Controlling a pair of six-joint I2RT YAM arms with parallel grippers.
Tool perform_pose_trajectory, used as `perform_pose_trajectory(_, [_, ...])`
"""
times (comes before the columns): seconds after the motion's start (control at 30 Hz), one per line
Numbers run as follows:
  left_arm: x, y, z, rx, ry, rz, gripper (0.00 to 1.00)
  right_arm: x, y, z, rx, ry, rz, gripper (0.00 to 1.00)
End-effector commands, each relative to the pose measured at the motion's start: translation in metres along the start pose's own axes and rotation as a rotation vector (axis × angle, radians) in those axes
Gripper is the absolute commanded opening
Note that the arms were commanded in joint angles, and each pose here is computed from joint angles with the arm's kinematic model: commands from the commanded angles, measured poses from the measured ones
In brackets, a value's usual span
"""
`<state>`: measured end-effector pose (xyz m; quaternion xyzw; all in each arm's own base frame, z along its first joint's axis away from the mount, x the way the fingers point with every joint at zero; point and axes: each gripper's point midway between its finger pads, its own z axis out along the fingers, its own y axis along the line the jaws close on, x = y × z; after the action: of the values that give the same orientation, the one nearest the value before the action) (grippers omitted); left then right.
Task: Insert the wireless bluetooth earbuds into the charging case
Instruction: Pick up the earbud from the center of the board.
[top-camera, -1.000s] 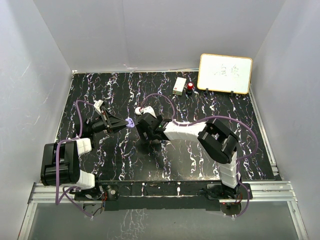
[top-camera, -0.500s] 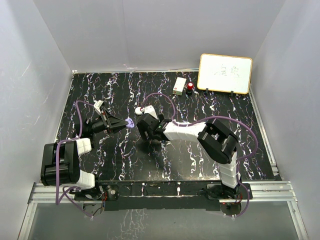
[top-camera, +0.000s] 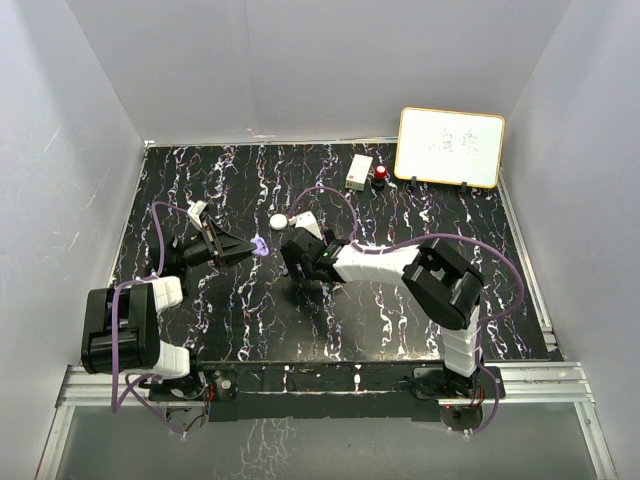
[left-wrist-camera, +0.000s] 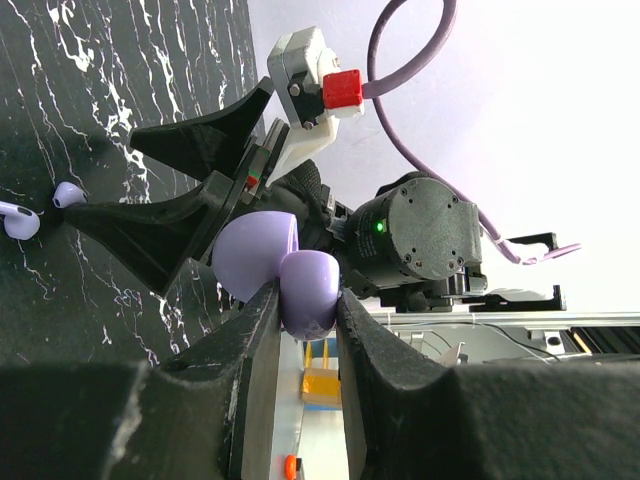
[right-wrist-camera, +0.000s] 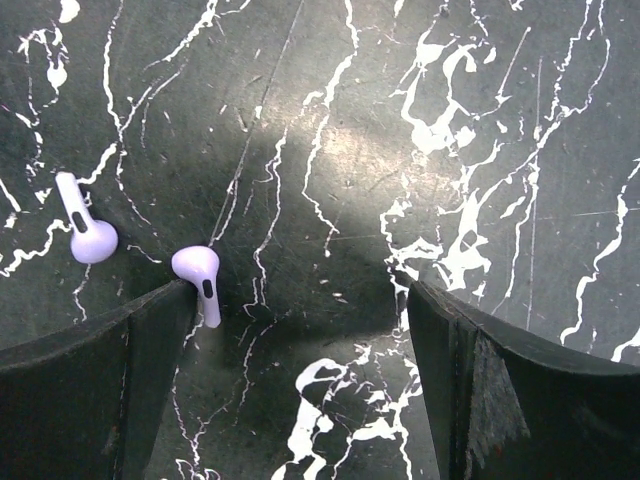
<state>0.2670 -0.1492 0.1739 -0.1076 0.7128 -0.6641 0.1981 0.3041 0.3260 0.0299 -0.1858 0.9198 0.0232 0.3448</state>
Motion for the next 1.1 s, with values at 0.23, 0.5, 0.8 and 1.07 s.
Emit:
perform_pose_trajectory(0.23, [0.001, -0.012, -0.003, 0.02, 0.004, 0.066, 0.0, -0.013, 0.002, -0.023, -0.095, -0.041, -0.06, 0.86])
perform_pose_trajectory(0.5, [0.001, -0.011, -0.003, 0.019, 0.005, 0.066, 0.0, -0.027, 0.029, -0.031, -0.246, -0.073, -0.086, 0.8])
perform_pose_trajectory(0.8, [0.002, -0.011, -0.003, 0.018, 0.007, 0.062, 0.0, -0.03, 0.04, -0.021, -0.282, -0.088, -0.117, 0.69])
perform_pose_trajectory(1.07, [0.002, -0.011, -0.003, 0.017, 0.007, 0.059, 0.0, -0.031, 0.04, -0.012, -0.275, -0.096, -0.127, 0.53])
